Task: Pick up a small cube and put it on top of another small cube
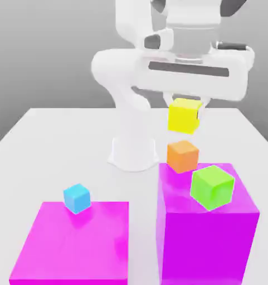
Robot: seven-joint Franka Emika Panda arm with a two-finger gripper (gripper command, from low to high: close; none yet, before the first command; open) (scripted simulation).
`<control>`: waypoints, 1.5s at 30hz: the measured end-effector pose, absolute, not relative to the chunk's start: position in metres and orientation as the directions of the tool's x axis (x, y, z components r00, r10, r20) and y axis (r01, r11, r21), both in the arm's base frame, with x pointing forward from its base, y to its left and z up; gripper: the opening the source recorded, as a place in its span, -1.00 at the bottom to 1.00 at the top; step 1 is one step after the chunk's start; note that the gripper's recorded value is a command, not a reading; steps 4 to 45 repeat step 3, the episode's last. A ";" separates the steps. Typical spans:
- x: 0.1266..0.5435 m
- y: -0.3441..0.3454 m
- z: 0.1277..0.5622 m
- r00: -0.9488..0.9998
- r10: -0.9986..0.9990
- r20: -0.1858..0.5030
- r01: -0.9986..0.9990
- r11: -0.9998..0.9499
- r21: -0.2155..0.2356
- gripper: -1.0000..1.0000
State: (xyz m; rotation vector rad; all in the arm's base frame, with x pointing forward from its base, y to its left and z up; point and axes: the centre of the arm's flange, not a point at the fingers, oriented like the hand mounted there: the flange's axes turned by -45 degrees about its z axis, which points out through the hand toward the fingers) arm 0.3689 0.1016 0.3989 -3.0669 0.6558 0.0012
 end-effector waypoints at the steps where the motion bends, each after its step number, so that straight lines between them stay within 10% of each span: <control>1: 0.369 0.102 0.399 0.913 -0.409 -0.002 -0.409 -0.913 -0.005 1.00; 45: 0.369 0.102 0.399 0.913 -0.409 -0.002 -0.409 -0.913 -0.005 1.00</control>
